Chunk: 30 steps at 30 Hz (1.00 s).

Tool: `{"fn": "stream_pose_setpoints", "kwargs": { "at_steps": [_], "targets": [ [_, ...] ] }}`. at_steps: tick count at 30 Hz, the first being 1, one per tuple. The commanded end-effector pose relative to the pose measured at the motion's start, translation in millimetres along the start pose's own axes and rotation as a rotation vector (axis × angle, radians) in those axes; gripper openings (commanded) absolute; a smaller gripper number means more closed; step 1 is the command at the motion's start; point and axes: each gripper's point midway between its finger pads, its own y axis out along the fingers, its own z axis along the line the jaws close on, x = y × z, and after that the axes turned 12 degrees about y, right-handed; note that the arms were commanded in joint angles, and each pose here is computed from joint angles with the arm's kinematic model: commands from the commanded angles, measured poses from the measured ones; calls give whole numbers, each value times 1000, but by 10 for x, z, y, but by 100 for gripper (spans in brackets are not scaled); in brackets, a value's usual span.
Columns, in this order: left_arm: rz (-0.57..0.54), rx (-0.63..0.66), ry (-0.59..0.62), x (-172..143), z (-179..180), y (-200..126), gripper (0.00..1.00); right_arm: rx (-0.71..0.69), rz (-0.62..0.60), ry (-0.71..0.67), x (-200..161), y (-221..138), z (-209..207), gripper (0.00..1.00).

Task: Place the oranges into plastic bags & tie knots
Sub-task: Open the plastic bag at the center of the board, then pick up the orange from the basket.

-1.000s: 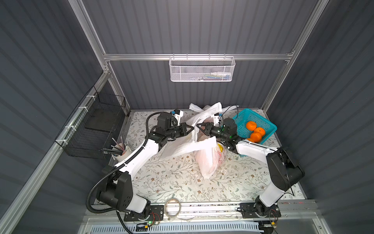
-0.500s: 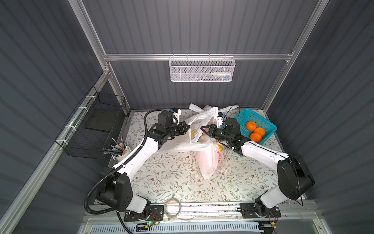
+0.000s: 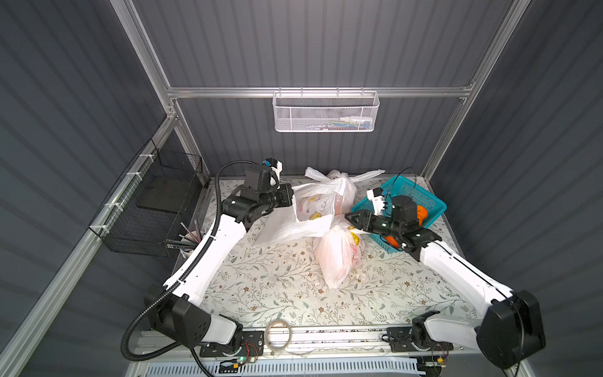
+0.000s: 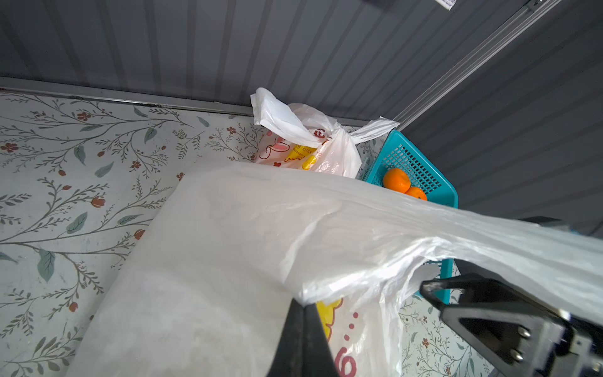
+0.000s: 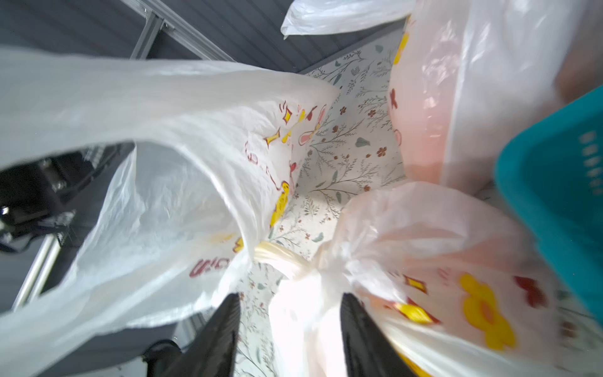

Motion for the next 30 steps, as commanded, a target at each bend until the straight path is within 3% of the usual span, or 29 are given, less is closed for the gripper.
{"fn": "stream_pose_setpoints", "kwargs": {
  "at_steps": [1,6,12,18,30],
  "targets": [
    [28,-34,-9,-41,-61,69,0,-136,-3,-47,-47,-352,-302,64],
    [-52,-101,-150,92,-146,151,0,-441,-59,-46,275,-710,-897,72],
    [-21,-77,-374,81,-104,186,0,-732,-62,-99,790,-755,-1521,86],
    [-27,-33,-435,74,-31,158,0,-1019,-10,-120,1219,-900,-2137,92],
    [-18,-62,-445,64,-61,250,0,-1105,74,-147,1830,-495,-2919,99]
  ]
}}
